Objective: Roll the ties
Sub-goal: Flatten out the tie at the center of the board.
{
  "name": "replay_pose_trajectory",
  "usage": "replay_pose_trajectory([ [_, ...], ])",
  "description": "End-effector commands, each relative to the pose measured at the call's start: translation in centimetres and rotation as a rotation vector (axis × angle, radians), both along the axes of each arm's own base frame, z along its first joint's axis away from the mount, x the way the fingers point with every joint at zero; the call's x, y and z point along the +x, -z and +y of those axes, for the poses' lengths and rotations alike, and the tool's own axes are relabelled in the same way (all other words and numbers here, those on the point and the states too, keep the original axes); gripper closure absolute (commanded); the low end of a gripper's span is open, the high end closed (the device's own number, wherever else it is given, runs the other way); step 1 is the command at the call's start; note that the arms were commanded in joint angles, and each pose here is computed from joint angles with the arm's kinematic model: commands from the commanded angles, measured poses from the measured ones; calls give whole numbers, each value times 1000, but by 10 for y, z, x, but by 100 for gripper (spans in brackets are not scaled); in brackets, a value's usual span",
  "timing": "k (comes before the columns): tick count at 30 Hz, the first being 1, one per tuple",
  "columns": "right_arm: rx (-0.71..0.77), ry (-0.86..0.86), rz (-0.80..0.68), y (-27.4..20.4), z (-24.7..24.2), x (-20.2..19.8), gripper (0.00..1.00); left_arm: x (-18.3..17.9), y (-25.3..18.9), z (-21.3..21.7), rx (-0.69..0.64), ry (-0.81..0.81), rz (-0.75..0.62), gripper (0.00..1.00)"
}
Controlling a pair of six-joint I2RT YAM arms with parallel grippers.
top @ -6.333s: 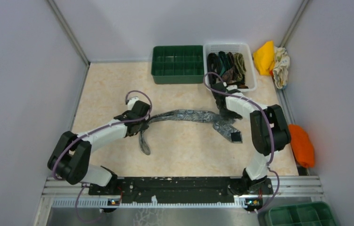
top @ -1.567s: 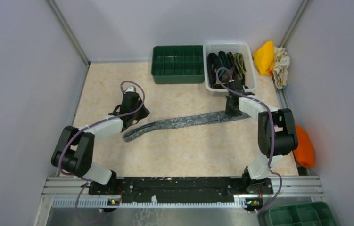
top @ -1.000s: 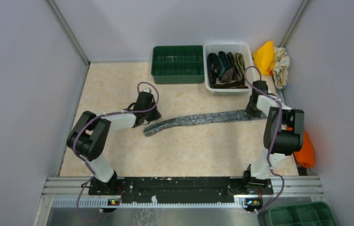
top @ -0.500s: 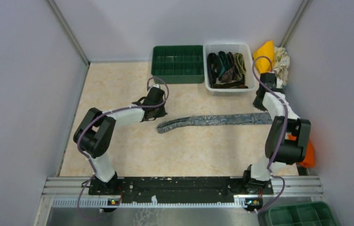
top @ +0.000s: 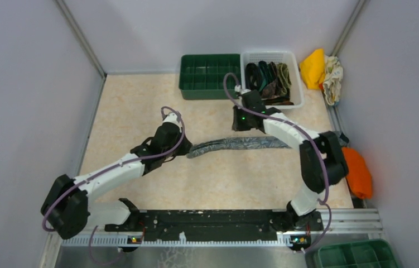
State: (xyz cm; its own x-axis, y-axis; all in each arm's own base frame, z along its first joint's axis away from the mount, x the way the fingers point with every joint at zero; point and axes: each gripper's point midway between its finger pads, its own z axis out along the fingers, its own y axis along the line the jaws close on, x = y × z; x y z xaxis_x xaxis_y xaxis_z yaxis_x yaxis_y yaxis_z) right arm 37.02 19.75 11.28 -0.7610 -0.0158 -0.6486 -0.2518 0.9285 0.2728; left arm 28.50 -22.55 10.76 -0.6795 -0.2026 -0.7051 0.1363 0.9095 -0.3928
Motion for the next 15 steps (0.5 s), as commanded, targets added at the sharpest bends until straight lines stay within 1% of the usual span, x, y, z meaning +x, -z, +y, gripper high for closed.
replay_pose_trajectory([
  [1,67,-220,30,5,75,-13,86,-21,-27,-4,-61,20,-45,100],
  [4,93,-287,66,10,101,-25,90,-24,-27,10,-21,-19,-34,100],
  [8,97,-320,94,19,111,-38,92,-25,-22,14,-6,-24,-33,100],
  [12,85,-313,106,28,112,-34,93,-22,-15,8,0,-9,-28,100],
  [15,53,-300,102,36,113,-23,93,-19,-11,5,12,-6,-16,100],
])
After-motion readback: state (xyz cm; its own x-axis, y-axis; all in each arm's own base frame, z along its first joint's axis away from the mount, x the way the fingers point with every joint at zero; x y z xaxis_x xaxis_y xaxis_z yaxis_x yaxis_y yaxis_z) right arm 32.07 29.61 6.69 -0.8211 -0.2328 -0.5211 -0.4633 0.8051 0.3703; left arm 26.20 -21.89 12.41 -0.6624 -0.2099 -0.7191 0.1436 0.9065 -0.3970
